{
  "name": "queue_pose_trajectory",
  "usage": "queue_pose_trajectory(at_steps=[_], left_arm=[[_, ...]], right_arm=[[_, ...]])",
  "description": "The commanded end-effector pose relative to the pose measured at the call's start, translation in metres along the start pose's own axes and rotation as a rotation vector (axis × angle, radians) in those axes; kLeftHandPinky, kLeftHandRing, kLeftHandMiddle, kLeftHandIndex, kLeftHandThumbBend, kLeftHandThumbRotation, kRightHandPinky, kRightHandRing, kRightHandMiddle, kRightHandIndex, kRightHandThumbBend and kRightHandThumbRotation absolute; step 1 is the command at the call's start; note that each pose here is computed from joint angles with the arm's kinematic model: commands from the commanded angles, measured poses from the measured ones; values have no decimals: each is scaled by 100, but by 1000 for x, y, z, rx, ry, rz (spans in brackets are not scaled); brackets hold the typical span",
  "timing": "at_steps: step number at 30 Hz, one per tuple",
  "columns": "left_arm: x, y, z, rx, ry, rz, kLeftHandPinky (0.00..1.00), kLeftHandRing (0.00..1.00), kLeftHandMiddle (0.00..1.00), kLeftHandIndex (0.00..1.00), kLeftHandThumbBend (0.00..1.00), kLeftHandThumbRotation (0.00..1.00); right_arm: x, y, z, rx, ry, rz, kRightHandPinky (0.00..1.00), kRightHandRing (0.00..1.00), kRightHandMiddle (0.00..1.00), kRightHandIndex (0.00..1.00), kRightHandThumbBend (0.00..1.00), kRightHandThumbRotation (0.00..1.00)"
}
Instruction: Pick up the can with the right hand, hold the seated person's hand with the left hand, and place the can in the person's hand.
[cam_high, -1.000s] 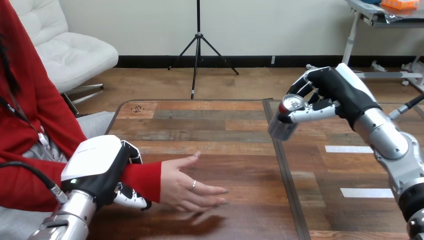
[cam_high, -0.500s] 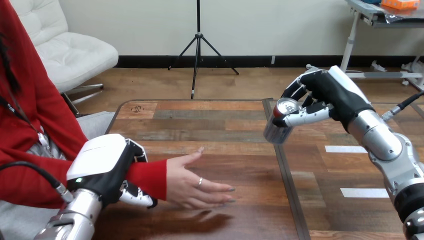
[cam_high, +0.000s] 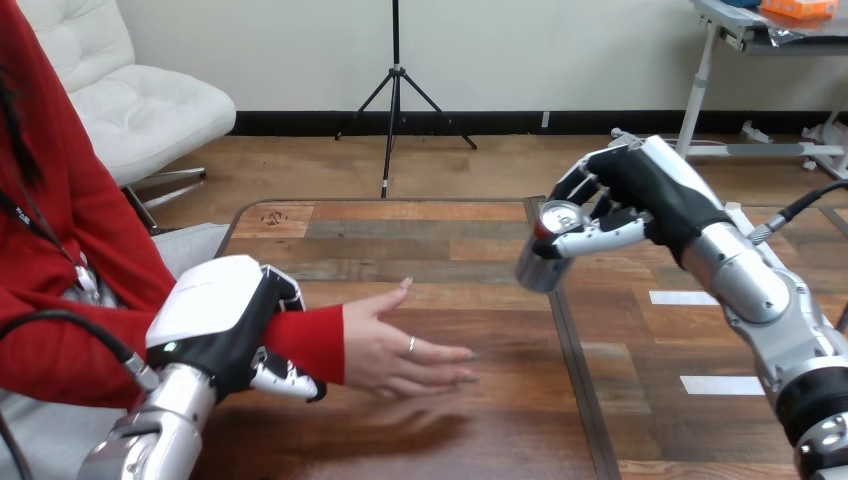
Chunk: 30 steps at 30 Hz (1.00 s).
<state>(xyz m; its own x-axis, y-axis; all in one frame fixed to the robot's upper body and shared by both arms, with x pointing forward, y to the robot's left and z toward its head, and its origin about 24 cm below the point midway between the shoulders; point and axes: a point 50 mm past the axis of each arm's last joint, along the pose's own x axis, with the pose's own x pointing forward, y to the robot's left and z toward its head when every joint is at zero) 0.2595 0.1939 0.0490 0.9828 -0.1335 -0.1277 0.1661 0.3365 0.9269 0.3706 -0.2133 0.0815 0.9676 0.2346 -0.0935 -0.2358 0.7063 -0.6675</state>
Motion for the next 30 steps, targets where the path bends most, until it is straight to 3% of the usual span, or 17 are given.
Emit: queue_pose_trajectory(at_steps=[1, 30], left_arm=[[31, 94, 74, 0, -314, 389, 21, 28, 33, 34, 85, 0], [46, 105, 99, -57, -355, 429, 21, 28, 34, 34, 82, 0]], right_arm=[[24, -33, 101, -34, -359, -106, 29, 33, 39, 45, 68, 0], [27, -18, 121, -37, -414, -71, 29, 34, 40, 46, 68, 0]])
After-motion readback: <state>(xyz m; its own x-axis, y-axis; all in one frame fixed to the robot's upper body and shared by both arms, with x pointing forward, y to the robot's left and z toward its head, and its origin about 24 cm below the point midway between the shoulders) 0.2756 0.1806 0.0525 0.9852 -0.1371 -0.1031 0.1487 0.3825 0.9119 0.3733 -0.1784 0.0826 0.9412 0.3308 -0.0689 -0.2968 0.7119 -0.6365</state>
